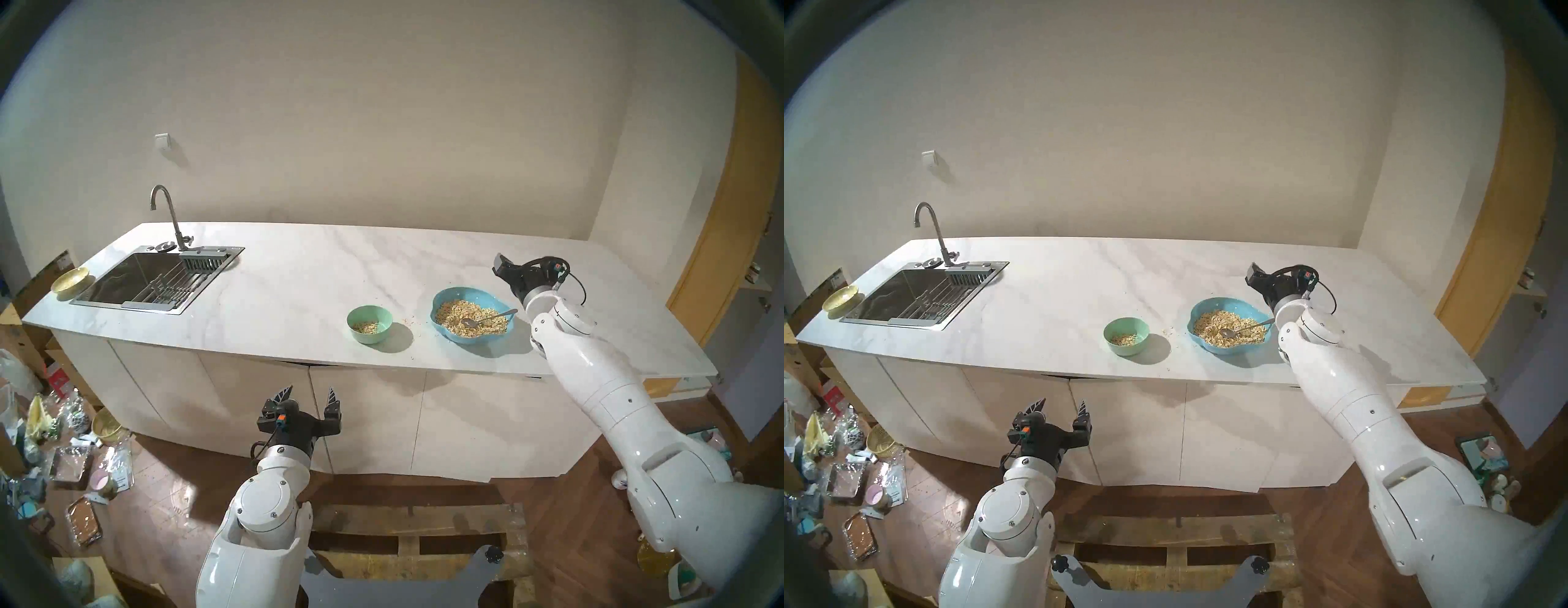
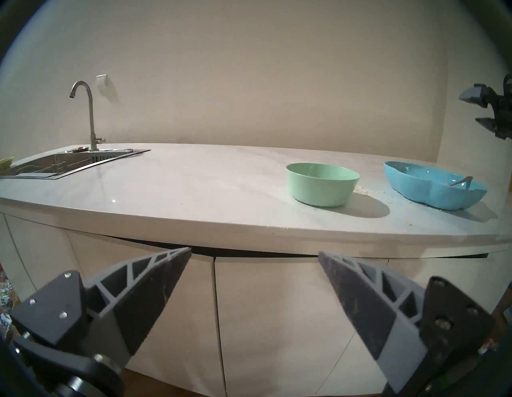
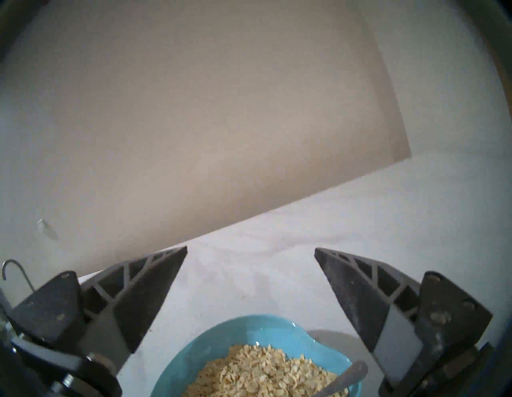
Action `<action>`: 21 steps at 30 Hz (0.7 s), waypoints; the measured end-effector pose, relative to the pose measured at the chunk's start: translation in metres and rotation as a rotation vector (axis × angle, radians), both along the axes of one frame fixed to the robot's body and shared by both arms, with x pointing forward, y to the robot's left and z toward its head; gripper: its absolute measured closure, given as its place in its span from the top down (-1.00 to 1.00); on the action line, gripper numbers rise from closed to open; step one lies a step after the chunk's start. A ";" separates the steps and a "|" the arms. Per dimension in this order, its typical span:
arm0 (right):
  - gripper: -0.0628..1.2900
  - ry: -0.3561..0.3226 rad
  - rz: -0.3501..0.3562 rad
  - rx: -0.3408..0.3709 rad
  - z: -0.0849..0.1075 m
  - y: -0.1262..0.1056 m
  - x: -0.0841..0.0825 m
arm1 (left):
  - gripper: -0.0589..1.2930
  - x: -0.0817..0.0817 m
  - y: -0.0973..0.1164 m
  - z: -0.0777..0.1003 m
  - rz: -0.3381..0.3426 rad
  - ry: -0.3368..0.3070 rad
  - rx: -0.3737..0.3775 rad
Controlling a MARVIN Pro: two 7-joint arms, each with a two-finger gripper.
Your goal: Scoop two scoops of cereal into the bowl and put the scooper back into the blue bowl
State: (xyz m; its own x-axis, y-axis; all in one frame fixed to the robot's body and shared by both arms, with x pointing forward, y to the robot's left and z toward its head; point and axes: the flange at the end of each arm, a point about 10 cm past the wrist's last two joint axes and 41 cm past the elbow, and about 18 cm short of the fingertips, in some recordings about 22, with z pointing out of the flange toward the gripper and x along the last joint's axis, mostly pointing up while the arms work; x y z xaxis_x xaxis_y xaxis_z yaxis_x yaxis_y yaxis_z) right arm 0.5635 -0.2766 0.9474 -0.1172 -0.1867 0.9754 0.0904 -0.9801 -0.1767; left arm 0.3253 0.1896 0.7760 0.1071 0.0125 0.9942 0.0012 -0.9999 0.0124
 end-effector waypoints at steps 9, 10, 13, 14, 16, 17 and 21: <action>0.91 -0.117 -0.041 -0.202 0.031 -0.020 -0.055 | 0.93 0.000 0.000 0.000 0.000 0.000 0.000; 0.91 -0.130 -0.045 -0.205 0.037 -0.025 -0.061 | 0.93 0.000 0.000 0.000 0.000 0.000 0.000; 0.91 -0.169 -0.046 -0.202 0.055 -0.029 -0.079 | 0.93 0.000 0.000 0.000 0.000 0.000 0.000; 0.91 -0.176 -0.046 -0.194 0.059 -0.028 -0.083 | 0.93 0.000 0.000 0.000 0.000 0.000 0.000; 0.91 -0.190 -0.041 -0.188 0.069 -0.024 -0.096 | 0.93 0.000 0.000 0.000 0.000 0.000 0.000; 0.91 -0.188 -0.038 -0.190 0.071 -0.020 -0.103 | 0.93 0.000 0.000 0.000 0.000 0.000 0.000; 0.91 -0.178 -0.047 -0.172 0.071 -0.006 -0.124 | 0.93 0.000 0.000 0.000 0.000 0.000 0.000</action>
State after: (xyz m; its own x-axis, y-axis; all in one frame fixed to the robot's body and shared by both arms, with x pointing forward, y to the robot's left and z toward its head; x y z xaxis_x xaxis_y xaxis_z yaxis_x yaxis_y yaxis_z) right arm 0.4399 -0.2830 1.0187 -0.2947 -0.0102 0.9555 0.0585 -0.9983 0.0074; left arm 0.3253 0.1896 0.7760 0.1070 0.0125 0.9942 0.0012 -0.9999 0.0124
